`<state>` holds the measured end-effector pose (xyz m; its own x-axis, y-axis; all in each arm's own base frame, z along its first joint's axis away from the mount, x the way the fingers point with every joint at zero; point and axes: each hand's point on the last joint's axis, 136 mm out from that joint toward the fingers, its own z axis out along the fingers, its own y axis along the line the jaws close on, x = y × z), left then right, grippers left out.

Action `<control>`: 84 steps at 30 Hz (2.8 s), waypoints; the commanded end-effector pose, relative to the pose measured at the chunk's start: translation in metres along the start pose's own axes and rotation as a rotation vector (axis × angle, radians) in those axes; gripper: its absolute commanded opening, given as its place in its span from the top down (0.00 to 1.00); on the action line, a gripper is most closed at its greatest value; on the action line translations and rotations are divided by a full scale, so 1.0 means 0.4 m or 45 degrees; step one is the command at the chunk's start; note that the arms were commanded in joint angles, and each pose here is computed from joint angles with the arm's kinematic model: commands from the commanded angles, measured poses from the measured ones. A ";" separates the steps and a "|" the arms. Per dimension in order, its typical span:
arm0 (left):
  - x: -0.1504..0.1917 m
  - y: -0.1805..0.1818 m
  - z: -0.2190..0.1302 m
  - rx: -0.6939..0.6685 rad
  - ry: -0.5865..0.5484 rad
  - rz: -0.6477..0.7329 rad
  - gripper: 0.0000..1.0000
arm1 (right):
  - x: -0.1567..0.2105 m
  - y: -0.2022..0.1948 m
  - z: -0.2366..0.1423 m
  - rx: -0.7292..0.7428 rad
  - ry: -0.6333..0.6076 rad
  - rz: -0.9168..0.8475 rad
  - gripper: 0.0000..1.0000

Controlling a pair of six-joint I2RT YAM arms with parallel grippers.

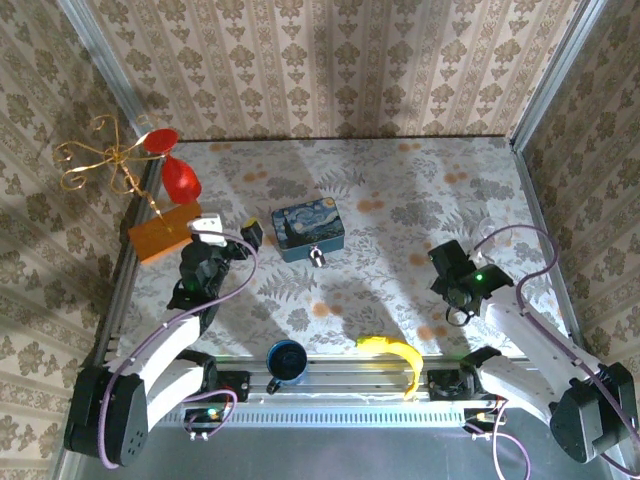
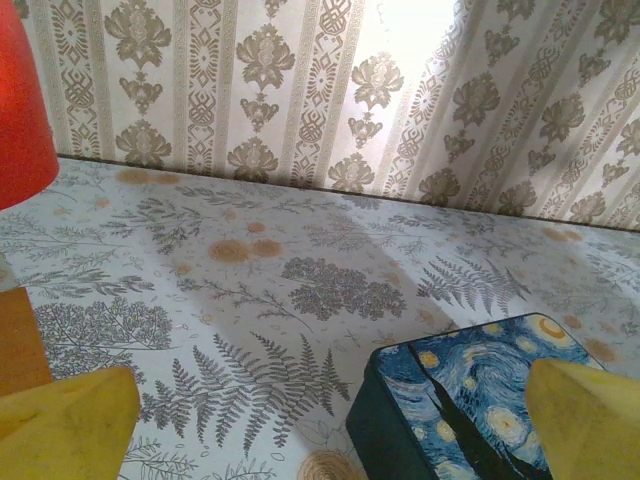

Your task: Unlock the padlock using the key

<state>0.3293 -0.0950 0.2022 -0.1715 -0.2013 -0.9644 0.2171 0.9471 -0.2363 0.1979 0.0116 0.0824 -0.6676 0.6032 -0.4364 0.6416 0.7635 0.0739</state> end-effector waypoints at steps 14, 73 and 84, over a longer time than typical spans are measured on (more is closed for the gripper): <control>-0.001 -0.027 0.008 0.064 0.022 -0.021 0.00 | 0.119 -0.035 0.098 0.007 0.169 0.247 0.62; -0.041 0.001 -0.048 -0.008 -0.091 -0.001 0.00 | 0.041 0.025 0.149 0.212 0.109 0.591 0.46; -0.068 0.018 -0.059 -0.047 -0.141 -0.007 0.00 | 0.098 0.149 0.224 0.080 0.268 0.526 0.65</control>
<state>0.3138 -0.0835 0.2260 -0.0901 -0.2370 -0.9673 0.2010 0.9470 -0.2507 0.2287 0.0290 0.0106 -0.3763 0.8823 -0.2828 0.9049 0.4155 0.0925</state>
